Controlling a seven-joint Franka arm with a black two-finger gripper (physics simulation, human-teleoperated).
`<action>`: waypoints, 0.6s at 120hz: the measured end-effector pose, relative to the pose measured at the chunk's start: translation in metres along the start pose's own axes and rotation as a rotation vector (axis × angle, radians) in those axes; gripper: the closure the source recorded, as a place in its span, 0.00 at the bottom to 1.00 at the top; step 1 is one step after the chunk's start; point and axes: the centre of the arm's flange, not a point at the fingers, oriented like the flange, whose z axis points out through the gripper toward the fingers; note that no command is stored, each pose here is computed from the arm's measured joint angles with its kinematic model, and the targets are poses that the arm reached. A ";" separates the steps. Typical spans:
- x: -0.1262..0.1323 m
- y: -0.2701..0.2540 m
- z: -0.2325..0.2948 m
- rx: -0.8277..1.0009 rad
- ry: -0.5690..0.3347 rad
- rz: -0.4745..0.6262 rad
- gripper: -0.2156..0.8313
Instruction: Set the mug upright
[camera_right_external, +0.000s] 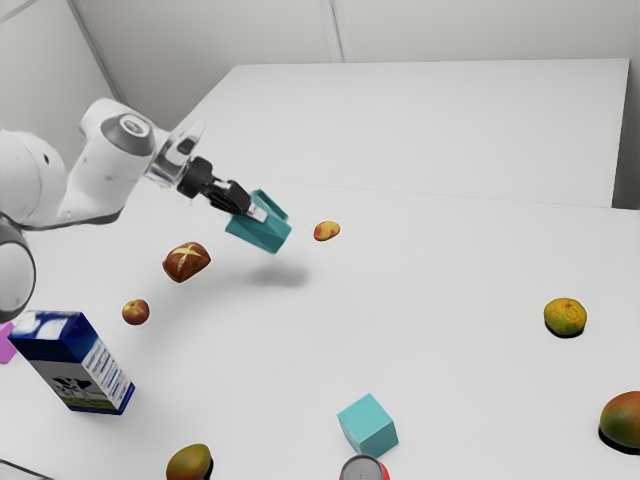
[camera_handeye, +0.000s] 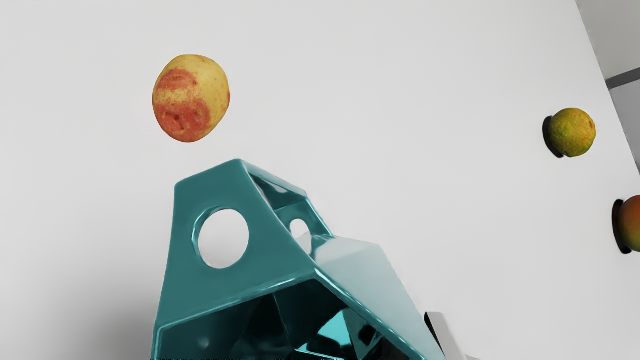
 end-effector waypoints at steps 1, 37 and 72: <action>0.003 0.003 -0.001 0.017 -0.017 0.016 0.95; 0.024 0.057 0.039 0.537 -0.451 0.211 0.96; 0.000 0.034 0.086 0.726 -0.396 0.058 0.96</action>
